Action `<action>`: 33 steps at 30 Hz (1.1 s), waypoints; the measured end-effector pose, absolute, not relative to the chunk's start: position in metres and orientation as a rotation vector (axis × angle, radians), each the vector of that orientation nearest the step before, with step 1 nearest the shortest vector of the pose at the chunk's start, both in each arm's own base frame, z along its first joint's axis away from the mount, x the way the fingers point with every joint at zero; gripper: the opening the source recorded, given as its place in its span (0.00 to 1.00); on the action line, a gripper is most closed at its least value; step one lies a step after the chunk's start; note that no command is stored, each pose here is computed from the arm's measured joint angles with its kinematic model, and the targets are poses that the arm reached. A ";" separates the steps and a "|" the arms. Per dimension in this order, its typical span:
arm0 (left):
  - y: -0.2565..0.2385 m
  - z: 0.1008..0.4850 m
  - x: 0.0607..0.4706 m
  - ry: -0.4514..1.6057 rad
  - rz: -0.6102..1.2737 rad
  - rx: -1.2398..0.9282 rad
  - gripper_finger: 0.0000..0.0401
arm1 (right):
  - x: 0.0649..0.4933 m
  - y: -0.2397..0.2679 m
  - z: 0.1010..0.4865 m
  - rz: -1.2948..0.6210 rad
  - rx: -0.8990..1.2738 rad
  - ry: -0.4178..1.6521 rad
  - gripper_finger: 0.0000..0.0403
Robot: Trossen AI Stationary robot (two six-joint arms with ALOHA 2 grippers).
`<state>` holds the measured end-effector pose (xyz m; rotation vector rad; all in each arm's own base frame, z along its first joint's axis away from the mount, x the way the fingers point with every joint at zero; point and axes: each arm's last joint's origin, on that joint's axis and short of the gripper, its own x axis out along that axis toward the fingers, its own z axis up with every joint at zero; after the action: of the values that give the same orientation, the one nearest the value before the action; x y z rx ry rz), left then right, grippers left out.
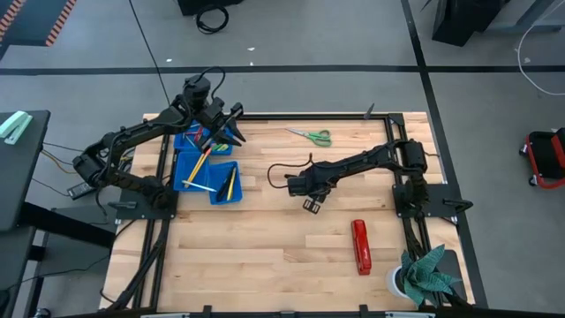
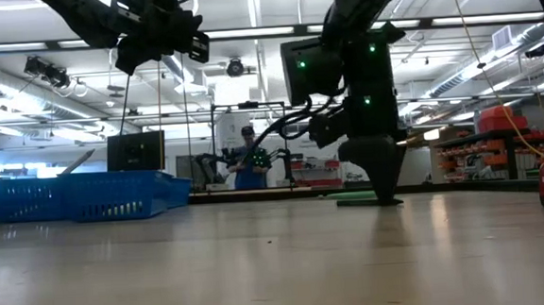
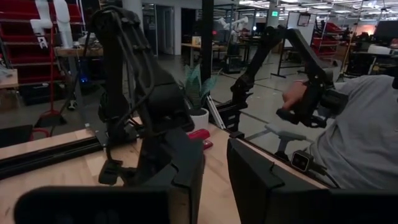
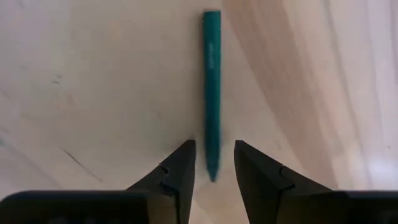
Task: Sort crayons/erasers/pens/pencils in bins
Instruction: Put the green crayon into the top left blue bin
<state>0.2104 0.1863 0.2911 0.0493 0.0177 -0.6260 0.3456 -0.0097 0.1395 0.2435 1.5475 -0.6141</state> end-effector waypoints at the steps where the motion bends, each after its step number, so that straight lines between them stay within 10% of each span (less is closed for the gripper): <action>1: 0.186 0.291 0.210 0.018 -0.626 0.049 0.20 | 0.344 -0.011 0.138 -0.594 0.263 1.543 0.30; 13: 0.186 0.291 0.210 0.018 -0.626 0.049 0.21 | 0.340 -0.012 0.128 -0.552 0.256 1.546 0.28; 21: 0.186 0.291 0.210 0.018 -0.626 0.049 0.19 | 0.341 -0.011 0.127 -0.486 0.218 1.553 0.04; 33: 0.186 0.291 0.210 0.018 -0.626 0.050 0.20 | 0.339 -0.001 0.172 -0.491 0.222 1.343 0.06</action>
<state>0.2104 0.1863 0.2910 0.0499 0.0178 -0.6257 0.3385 -0.0011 0.1722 0.2215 1.3428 -0.4911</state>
